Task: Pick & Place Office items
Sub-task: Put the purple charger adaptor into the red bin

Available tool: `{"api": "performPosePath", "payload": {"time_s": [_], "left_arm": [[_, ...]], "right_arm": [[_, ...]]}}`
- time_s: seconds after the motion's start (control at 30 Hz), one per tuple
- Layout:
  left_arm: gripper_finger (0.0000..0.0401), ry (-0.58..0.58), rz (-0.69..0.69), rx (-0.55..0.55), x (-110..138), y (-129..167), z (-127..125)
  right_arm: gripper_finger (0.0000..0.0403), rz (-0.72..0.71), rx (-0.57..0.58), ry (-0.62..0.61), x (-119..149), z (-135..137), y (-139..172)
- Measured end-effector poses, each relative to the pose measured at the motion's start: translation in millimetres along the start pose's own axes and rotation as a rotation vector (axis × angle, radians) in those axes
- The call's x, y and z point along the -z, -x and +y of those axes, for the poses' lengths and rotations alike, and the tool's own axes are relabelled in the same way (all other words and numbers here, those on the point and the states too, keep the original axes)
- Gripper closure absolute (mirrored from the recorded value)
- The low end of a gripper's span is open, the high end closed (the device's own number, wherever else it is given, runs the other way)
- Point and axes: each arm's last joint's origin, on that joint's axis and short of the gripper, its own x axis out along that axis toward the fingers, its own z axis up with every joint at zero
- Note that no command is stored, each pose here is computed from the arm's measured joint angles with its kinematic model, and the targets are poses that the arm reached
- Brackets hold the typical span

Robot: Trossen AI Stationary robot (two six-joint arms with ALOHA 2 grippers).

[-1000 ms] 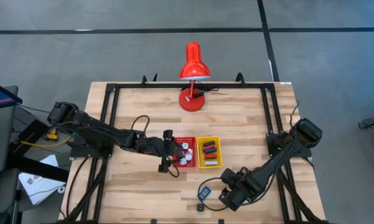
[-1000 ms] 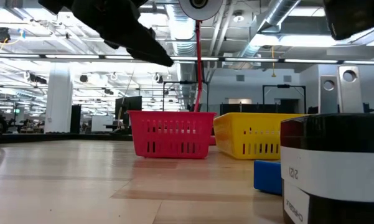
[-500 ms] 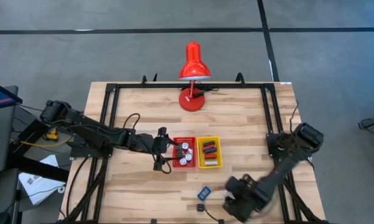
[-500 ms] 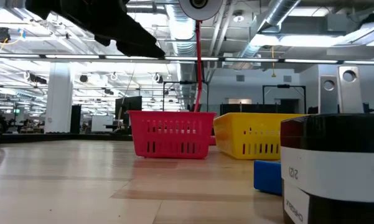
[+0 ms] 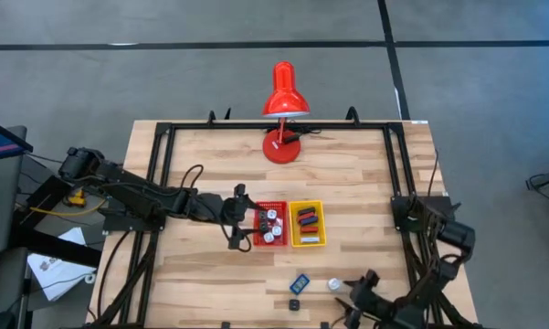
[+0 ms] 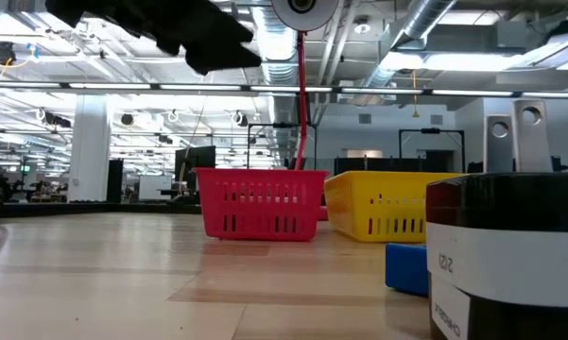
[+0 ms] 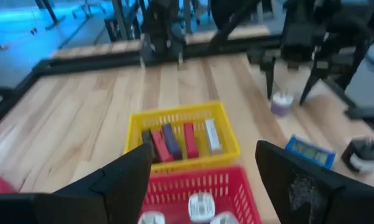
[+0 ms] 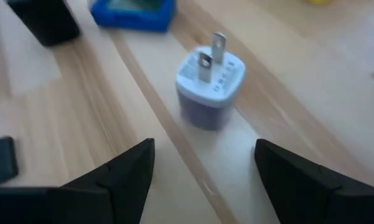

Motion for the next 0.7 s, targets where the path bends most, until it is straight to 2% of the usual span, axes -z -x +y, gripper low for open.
{"api": "performPosePath", "payload": {"time_s": [0.13, 0.2, 0.43, 0.7], "left_arm": [[0.0119, 0.013, -0.050, -0.001, -5, 0, 0], [0.0119, 0.017, -0.067, -0.001, -7, 0, 0], [0.0119, 0.031, -0.093, 0.000, -9, 0, 0], [0.0119, 0.049, -0.092, 0.004, -9, 0, 0]], "right_arm": [[0.0133, -0.164, -0.056, -0.065, 18, -2, 0], [0.0133, -0.197, -0.064, -0.076, 22, -3, -1], [0.0133, -0.259, -0.012, 0.062, 25, 6, -23], [0.0150, -0.269, 0.015, 0.028, 19, 7, -32]]}}
